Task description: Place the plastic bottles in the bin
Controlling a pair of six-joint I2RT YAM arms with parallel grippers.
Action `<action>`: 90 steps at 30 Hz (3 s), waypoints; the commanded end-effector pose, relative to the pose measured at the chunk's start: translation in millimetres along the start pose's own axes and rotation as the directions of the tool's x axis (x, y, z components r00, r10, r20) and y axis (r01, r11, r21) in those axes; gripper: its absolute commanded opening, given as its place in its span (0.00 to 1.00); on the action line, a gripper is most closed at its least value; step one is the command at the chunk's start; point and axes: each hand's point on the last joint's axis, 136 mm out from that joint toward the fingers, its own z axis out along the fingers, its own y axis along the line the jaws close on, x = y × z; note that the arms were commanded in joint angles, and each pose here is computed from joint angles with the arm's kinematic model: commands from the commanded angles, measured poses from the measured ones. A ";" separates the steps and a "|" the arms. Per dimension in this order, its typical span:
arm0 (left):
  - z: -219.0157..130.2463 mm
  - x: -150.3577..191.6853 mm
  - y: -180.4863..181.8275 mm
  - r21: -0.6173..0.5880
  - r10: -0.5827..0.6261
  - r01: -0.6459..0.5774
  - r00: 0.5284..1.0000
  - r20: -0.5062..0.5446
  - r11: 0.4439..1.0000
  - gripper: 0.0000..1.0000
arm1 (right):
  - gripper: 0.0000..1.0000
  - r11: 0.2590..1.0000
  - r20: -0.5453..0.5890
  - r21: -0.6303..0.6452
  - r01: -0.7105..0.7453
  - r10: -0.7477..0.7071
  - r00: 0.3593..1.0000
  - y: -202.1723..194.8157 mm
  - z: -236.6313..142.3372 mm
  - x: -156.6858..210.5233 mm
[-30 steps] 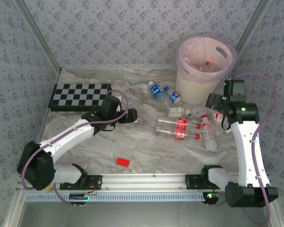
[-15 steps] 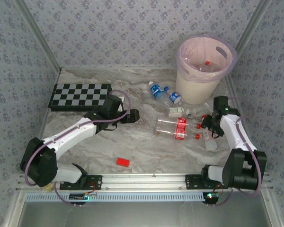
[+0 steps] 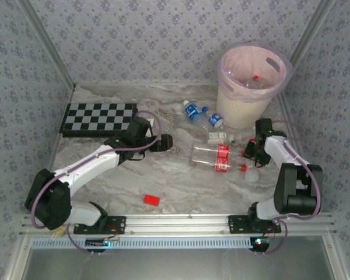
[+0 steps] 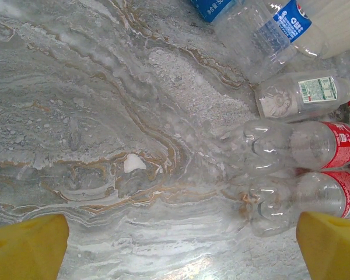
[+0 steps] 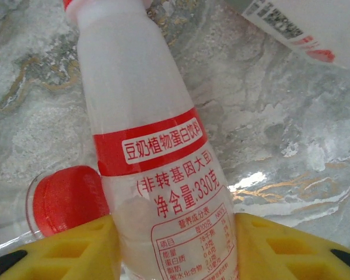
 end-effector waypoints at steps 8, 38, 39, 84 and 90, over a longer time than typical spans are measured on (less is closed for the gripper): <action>-1.0 -4.9 -4.5 0.012 0.000 0.000 1.000 0.013 1.000 1.00 | 0.41 0.997 0.005 0.003 0.072 -0.072 0.997 16.1 -36.1 18.1; 5.4 64.9 -52.0 0.072 0.366 -0.359 0.915 -0.172 0.931 1.00 | 0.38 0.931 0.835 -0.134 0.341 -0.079 0.544 95.3 -389.0 -198.2; 6.4 69.6 -52.3 0.073 0.379 -0.371 0.908 -0.179 0.926 1.00 | 0.37 0.941 0.843 -0.111 0.321 -0.082 0.532 92.3 -389.7 -214.0; 26.6 94.9 -57.0 0.137 0.615 -0.602 0.746 -0.254 0.787 1.00 | 0.88 0.886 0.451 0.000 0.463 -0.413 0.791 117.2 -183.4 -276.4; 28.4 92.2 -68.7 0.218 0.760 -0.729 0.608 -0.230 0.649 1.00 | 1.00 0.910 0.598 0.009 0.414 -0.337 0.727 110.1 -259.5 -275.2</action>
